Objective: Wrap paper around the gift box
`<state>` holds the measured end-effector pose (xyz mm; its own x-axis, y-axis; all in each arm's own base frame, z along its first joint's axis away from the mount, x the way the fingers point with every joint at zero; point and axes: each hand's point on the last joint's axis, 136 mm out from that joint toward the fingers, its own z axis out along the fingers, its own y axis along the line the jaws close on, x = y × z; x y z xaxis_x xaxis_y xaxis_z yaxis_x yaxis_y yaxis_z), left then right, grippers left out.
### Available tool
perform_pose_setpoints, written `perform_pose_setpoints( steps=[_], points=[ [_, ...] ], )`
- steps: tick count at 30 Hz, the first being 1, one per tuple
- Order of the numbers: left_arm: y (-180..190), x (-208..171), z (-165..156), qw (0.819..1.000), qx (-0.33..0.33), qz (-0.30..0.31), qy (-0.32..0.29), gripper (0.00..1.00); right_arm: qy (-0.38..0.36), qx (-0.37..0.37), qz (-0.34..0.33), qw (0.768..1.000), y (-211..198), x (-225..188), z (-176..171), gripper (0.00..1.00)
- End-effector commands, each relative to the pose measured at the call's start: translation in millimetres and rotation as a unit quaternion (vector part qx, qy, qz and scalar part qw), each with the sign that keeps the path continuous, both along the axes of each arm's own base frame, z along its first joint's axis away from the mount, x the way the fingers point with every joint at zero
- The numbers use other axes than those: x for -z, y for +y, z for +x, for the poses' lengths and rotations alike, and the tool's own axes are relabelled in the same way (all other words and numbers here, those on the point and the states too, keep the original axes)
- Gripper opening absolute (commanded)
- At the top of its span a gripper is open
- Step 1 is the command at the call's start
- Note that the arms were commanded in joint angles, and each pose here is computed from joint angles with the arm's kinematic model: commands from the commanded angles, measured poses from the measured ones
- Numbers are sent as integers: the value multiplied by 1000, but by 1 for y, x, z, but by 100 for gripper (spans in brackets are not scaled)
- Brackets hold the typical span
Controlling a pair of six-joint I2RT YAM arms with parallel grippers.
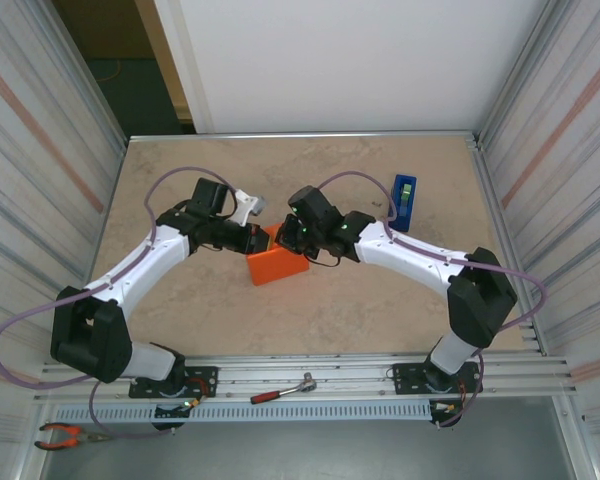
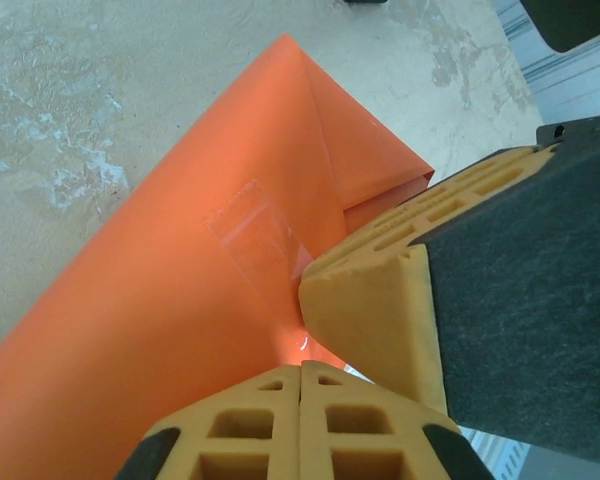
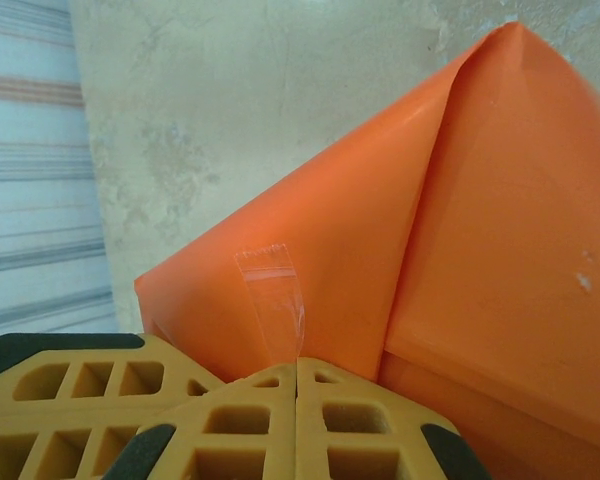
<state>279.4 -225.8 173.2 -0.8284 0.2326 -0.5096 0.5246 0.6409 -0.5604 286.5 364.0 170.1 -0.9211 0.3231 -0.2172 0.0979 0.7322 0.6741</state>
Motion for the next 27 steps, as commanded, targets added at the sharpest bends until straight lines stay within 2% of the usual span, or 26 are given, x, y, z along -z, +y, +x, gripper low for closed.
perform_pose_setpoints(
  steps=[1, 7, 13, 19, 27],
  points=[
    [6, -21, -3, 999, -28, -22, 22, 0, 51, -14, -90, 995, -19, 48, -20, 0],
    [8, -51, 16, 997, -65, -52, -5, 0, 63, -18, -102, 993, -19, 55, -25, 0],
    [-3, -59, 24, 995, -59, -86, 0, 0, 68, -18, -104, 992, -18, 59, -29, 0],
    [-14, -51, 28, 995, -51, -91, 9, 0, 70, -18, -105, 992, -19, 62, -31, 0],
    [-24, -15, 29, 996, -51, -69, 36, 0, 72, -16, -102, 992, -19, 65, -32, 0]
  ],
)
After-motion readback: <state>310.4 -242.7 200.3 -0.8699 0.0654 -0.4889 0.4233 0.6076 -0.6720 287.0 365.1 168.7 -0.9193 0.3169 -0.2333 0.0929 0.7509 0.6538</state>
